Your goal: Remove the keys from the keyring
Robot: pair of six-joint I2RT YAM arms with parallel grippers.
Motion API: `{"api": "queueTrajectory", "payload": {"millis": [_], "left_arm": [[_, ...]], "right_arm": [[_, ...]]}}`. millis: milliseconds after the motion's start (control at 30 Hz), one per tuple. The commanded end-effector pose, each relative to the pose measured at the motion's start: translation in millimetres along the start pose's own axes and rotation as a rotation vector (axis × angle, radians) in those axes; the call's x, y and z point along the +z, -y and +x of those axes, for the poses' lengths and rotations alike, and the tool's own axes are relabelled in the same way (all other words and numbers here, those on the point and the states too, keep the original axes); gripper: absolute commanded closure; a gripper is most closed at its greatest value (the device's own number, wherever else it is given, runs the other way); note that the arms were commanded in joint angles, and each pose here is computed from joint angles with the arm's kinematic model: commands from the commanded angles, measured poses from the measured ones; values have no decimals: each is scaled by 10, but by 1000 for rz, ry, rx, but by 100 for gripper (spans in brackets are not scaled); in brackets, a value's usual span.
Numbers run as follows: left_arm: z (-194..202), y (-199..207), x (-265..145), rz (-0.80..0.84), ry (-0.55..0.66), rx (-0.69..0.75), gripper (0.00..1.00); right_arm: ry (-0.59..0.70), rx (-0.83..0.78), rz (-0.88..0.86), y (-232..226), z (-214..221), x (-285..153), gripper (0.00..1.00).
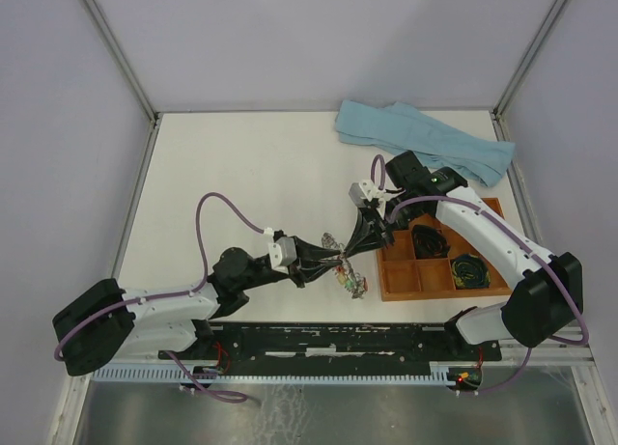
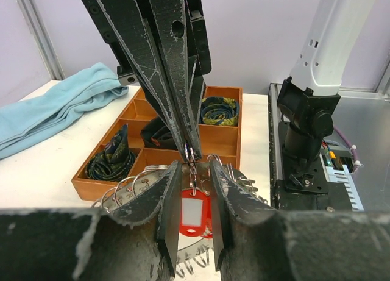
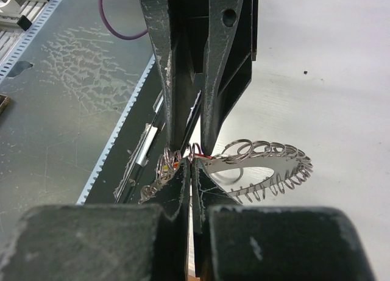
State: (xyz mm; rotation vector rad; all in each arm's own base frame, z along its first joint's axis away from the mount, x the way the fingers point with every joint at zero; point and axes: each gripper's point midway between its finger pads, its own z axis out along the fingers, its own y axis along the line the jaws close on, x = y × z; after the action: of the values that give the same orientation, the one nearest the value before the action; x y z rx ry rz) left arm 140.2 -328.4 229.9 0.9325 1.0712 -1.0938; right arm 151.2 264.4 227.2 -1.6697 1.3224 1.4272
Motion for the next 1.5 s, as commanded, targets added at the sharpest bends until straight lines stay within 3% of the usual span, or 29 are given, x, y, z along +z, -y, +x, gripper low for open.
{"api": "queueTrajectory", "payload": {"millis": [0,400,633,767,933,1000,1167,1467], "left_arm": [[-246,10,88,11,80,-8,69],[-208,-82,149,-31,73,-31,76],[-190,-86,144,-38,68,-45,97],[-186,-96,106,-48,38,-29,97],[-82,-139,36,-65,-134,-3,97],[31,-116,-59,-53,-258,3,97],[-128,-113,-239,-55,-447,13,97],[-245,-118,-291,-74,-770,-135,97]], "right_arm": [[66,-74,-12,-14,-278,-17,99],[66,-73,-12,-19,-273,-17,99],[48,-68,2,9,-247,-20,99],[0,-46,48,92,-180,-42,98],[-89,-51,119,164,-94,-119,75],[-127,-62,138,155,-77,-170,66],[-204,-114,170,114,-125,-302,48],[-81,-121,126,20,-381,-231,48]]}}
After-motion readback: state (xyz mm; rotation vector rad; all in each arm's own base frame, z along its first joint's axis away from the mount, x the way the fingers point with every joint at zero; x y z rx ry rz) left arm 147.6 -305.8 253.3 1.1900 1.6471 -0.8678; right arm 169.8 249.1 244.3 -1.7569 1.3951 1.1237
